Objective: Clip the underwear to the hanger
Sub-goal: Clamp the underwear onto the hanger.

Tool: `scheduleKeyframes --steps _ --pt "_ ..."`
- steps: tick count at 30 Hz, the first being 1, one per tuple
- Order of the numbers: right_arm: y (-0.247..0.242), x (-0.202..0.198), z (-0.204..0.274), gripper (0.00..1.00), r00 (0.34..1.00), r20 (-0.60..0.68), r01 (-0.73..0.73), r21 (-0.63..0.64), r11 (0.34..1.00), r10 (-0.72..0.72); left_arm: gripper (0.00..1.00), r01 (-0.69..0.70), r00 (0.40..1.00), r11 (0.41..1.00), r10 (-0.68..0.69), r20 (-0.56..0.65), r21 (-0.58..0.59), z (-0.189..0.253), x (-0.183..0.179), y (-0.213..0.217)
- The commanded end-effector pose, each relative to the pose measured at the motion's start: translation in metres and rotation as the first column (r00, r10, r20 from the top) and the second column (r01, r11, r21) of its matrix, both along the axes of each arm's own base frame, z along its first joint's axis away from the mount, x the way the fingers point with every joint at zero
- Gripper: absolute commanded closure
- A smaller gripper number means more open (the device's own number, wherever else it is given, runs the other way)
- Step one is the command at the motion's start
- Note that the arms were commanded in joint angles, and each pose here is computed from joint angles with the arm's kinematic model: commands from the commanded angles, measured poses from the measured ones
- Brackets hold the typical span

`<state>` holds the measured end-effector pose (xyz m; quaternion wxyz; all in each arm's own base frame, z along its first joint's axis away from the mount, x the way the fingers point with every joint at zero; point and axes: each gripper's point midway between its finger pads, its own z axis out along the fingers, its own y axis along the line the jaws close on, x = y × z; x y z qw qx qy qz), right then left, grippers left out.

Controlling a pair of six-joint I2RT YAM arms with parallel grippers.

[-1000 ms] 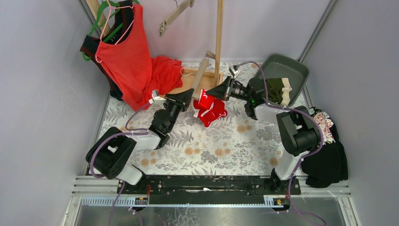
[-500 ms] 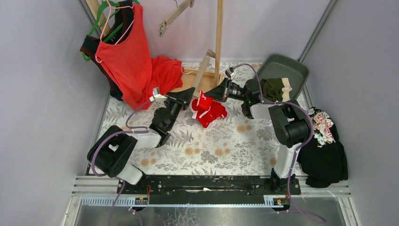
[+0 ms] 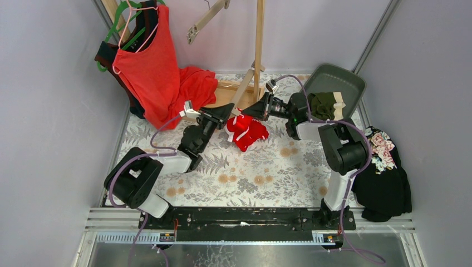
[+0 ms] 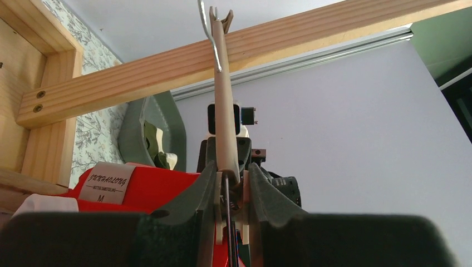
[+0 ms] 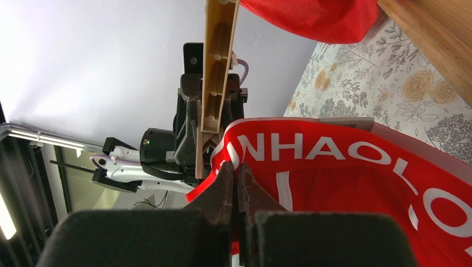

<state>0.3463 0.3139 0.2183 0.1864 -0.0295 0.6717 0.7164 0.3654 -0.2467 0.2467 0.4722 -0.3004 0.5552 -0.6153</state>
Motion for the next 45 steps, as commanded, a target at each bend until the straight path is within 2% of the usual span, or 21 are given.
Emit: scheduleKeyframes --steps 1,20,35,45 --pt "0.002 -0.004 0.042 1.0 0.992 0.128 -0.006 0.017 1.0 0.004 1.0 0.07 0.994 0.998 -0.069 0.084 -0.001 0.023 -0.008 -0.013" --pt "0.008 -0.001 0.042 1.0 0.987 0.075 0.151 -0.093 0.984 -0.144 1.0 0.061 0.994 0.998 -0.061 0.086 -0.001 0.018 -0.008 -0.011" --pt "-0.002 0.007 0.053 1.0 0.958 0.025 0.287 -0.058 0.956 -0.286 1.0 0.07 0.99 0.998 -0.069 0.12 -0.006 0.02 -0.014 -0.006" --pt "0.001 0.007 0.055 1.0 0.958 0.025 0.288 -0.057 0.956 -0.287 1.0 0.087 0.987 0.996 -0.085 0.135 -0.005 0.022 -0.016 -0.007"
